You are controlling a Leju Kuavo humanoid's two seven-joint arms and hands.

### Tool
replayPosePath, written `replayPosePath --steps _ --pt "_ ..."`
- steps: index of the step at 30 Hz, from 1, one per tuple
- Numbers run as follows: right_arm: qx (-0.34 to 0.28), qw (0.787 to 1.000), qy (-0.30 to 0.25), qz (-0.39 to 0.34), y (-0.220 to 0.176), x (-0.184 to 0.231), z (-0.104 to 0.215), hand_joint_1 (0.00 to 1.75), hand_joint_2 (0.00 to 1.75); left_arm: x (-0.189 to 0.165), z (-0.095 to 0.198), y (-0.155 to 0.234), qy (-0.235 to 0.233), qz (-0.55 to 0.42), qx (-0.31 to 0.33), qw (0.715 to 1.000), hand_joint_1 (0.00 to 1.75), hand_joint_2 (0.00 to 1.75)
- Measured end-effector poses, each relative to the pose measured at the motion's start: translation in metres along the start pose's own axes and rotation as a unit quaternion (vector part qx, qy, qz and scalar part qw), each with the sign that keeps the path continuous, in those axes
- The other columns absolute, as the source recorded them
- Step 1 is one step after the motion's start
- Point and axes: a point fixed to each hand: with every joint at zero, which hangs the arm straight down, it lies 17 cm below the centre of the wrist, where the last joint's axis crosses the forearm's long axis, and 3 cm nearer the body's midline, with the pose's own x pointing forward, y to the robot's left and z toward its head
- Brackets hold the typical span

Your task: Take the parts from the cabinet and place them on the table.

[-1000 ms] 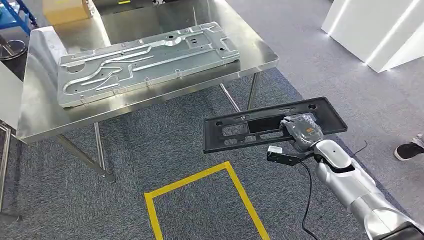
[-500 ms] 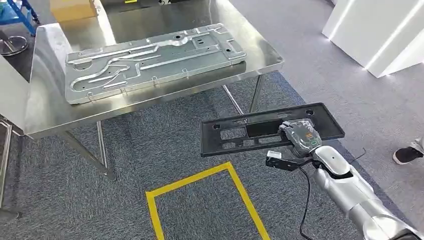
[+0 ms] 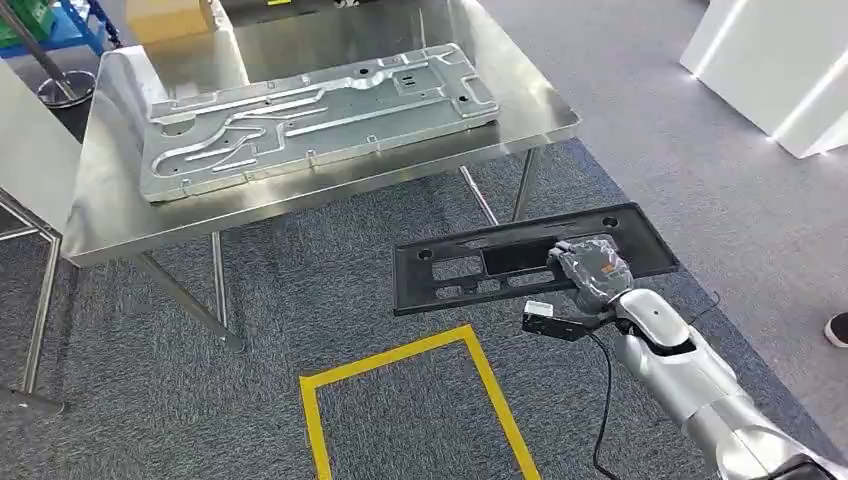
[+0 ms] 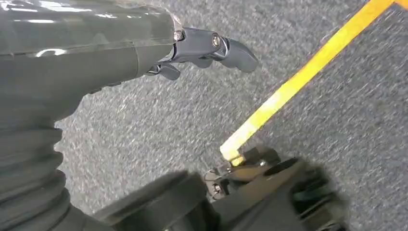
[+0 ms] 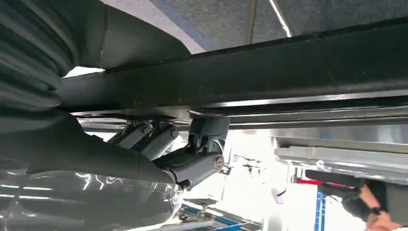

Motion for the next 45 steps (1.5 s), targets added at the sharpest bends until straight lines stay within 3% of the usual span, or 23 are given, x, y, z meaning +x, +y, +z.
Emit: replayPosePath --steps 22,35,45 --pt "0.016 1.0 0.011 -0.005 0.012 -0.005 0.013 1.75 1.75 0.006 -0.002 -0.002 0.0 -0.001 -0.007 1.0 0.0 1.75" --pt "0.028 1.0 0.002 -0.013 0.016 0.002 0.004 1.75 1.75 0.004 0.0 -0.003 -0.002 0.017 -0.005 1.0 0.0 1.75" --pt "0.001 1.0 -0.003 -0.006 -0.007 -0.002 -0.009 1.75 1.75 0.009 -0.001 -0.003 -0.01 0.049 -0.005 0.999 0.0 1.75"
